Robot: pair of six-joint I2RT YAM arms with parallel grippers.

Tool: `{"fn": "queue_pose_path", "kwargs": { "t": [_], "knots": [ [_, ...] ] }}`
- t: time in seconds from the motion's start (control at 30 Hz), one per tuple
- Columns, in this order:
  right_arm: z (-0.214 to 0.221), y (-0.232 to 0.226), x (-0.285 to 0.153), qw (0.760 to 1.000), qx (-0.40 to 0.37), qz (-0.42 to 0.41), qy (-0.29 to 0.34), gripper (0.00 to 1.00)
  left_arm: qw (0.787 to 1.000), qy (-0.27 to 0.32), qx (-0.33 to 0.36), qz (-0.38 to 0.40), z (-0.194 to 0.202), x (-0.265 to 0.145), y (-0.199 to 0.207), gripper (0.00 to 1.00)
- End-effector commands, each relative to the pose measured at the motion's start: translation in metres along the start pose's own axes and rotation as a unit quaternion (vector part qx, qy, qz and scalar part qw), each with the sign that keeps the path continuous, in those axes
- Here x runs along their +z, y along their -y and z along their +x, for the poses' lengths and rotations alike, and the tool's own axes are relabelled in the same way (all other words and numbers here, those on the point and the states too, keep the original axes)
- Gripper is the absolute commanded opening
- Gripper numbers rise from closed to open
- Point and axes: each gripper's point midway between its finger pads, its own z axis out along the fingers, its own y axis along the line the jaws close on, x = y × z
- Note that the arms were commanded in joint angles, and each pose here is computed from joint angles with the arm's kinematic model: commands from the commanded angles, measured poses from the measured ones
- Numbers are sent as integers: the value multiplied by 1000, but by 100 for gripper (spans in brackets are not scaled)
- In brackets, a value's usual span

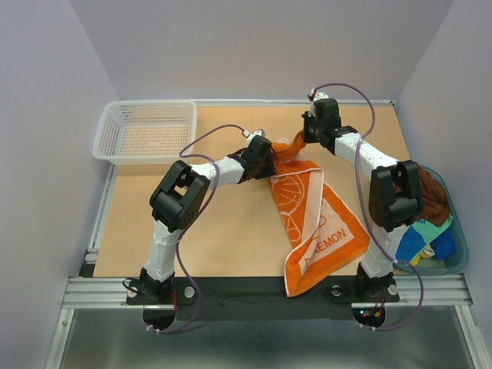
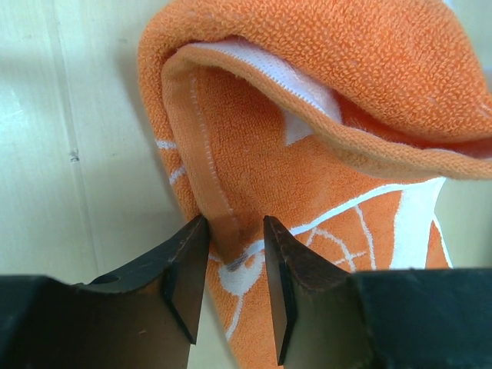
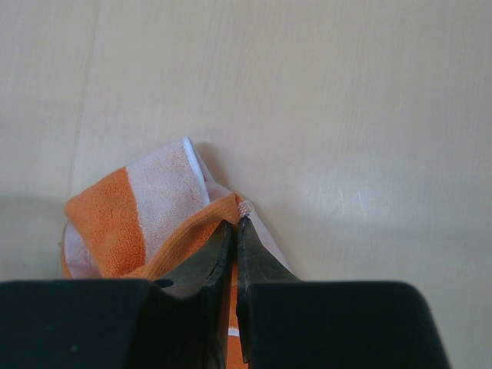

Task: Fold and stack the towels
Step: Flatten out the crumpled towel

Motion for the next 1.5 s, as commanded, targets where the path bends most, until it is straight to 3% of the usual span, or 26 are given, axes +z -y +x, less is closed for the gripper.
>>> {"fn": "queue_pose_path", "kwargs": {
  "t": [0.0,0.2,0.33,0.57,0.83,0.87,1.17,1.33,1.47],
  "knots": [
    [1,-3,1,1000,0,-4,6,0,1000,22,-3,17,-17,-5,22,41],
    [-8,1,-4,1000,-5,6,17,0,999,49,13,7,-36,-20,25,6],
    [-17,8,-11,999,-14,26,30,1,997,65,37,-9,-49,-33,23,0],
    [-42,35,-26,994,-28,83,61,1,988,102,107,-52,-81,-73,15,0],
    [-55,44,-38,992,-23,100,78,1,979,110,168,-47,-102,-107,16,4],
    [-57,43,-40,992,-23,97,81,1,977,110,176,-46,-104,-107,13,11],
    [-32,18,-23,999,-3,26,47,1,987,25,148,54,-54,-57,29,28],
    [-14,13,-13,1000,2,12,25,1,990,25,122,69,-55,-37,40,37],
    [-4,13,-7,1000,7,8,13,1,991,32,114,60,-61,-26,41,54]
  ]
}}
